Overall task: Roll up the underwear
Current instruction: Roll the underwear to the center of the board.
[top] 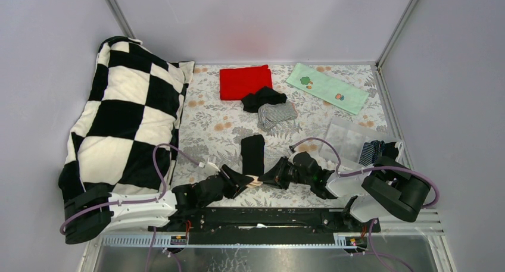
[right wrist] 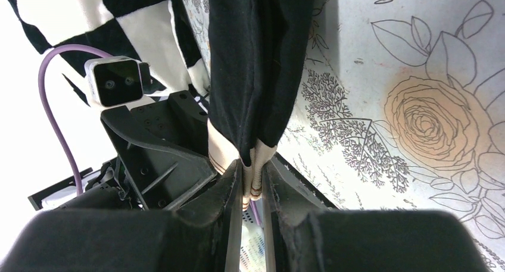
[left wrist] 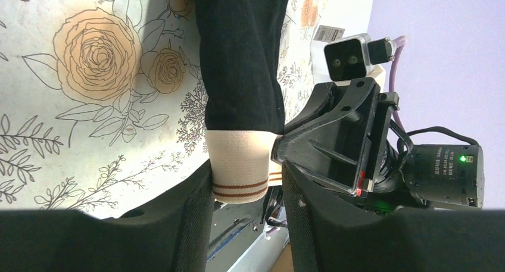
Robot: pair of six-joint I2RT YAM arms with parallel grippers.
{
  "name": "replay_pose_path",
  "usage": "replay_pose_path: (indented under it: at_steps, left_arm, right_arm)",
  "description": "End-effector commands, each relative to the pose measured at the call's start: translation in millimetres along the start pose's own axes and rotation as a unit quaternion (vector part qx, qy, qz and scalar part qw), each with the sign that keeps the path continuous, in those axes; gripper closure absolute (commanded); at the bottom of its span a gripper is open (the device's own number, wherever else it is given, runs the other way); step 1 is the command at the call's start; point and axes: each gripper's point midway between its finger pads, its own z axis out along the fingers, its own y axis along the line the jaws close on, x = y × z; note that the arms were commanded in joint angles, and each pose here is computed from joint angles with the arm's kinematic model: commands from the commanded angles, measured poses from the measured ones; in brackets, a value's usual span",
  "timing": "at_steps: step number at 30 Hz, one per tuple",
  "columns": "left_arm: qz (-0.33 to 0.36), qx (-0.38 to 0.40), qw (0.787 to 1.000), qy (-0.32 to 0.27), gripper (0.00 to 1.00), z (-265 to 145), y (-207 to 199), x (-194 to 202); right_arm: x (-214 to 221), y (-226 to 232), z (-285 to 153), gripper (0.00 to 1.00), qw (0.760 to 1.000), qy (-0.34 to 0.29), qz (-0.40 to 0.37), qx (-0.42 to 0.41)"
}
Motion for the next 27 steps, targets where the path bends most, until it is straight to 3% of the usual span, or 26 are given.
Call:
replay_pose_path:
  at_steps: [1, 24, 27]
  left_arm:
    - [-0.004, 0.010, 1.000, -0.016, 0.53, 0, -3, -5]
    - [0.004, -0.005, 1.000, -0.027, 0.88, -4, 5, -11]
    - [0.002, -0.011, 1.000, -0.028, 0.92, -5, 6, -11]
  right_arm:
    - [4, 3, -1, 1.00, 1.000, 0.007, 0.000, -0.011]
    - [2, -6, 2, 1.00, 1.000, 0.001, 0.002, 0.001]
    - [-1, -10, 1, 0.92, 1.000, -0.007, -0.012, 0.010]
